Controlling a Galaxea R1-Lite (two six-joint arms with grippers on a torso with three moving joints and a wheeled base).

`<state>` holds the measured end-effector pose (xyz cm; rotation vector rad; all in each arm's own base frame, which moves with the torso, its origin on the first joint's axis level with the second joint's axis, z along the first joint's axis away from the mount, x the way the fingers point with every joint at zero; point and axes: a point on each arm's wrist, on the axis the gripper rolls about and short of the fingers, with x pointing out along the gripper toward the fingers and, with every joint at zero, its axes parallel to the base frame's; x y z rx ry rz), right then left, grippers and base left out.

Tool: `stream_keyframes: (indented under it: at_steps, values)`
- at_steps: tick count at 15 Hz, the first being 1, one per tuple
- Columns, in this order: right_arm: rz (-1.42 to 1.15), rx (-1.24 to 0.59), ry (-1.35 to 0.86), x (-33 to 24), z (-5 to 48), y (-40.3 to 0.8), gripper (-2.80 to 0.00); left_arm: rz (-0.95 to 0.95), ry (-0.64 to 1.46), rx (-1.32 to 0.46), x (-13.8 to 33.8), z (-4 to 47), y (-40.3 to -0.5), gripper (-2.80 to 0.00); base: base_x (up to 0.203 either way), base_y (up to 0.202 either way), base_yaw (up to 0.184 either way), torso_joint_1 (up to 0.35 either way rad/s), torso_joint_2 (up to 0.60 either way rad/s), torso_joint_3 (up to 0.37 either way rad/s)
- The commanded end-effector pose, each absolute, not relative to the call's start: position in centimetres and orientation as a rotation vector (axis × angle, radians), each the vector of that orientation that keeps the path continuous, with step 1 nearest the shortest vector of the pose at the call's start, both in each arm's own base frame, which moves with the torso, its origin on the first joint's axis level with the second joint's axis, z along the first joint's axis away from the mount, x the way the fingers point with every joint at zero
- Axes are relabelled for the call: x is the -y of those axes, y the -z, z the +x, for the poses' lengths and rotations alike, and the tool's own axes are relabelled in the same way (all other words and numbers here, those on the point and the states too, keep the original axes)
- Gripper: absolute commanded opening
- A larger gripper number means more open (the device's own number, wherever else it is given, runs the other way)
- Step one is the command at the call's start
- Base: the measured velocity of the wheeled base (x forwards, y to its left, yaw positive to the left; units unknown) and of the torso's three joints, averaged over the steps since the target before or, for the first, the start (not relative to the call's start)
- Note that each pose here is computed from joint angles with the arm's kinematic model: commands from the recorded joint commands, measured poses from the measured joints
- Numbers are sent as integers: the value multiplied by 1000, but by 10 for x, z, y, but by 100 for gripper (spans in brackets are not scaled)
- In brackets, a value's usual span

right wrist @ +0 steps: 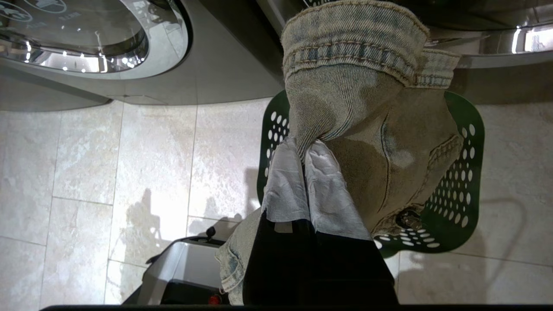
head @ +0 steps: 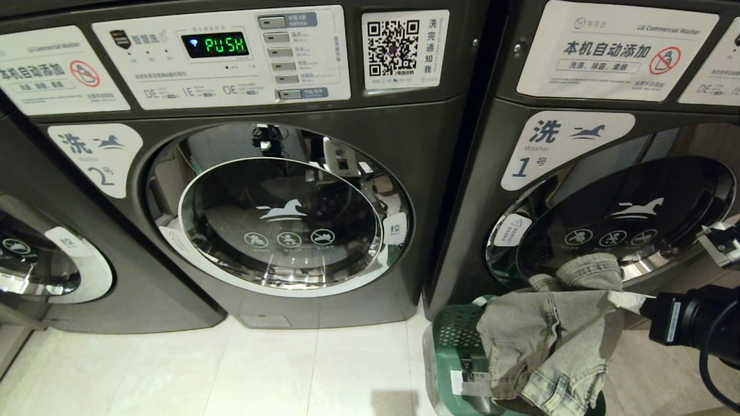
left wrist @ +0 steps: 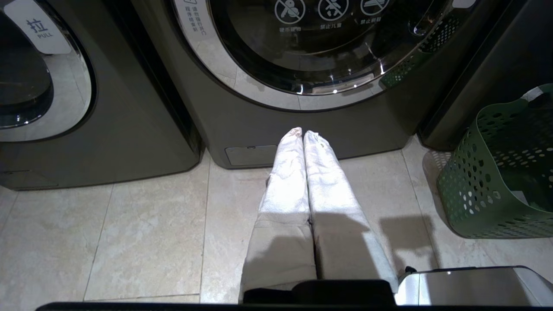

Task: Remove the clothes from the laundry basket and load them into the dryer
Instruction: Put the clothes in the dryer

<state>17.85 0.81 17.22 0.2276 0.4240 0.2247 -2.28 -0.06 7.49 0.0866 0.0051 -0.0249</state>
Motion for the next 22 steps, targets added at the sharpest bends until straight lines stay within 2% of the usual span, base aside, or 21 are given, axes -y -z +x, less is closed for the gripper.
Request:
stream_keyframes:
  at_steps: [1,7,13,22]
  values:
    - [230,-442,-216,-8,182,-171,-280,87,25,-7,1,-23,-75,-280,0,0,0,3,-2,198]
    - [235,-499,-171,-7,185,-162,-280,90,25,-8,1,-23,-74,-280,0,0,0,2,3,202]
    - [263,-470,-166,-7,191,-170,-280,93,26,-7,1,-23,-74,-280,0,0,0,1,2,197]
    - [300,-475,-160,-8,194,-170,-280,89,29,-5,1,-23,-75,-280,0,0,0,1,0,23]
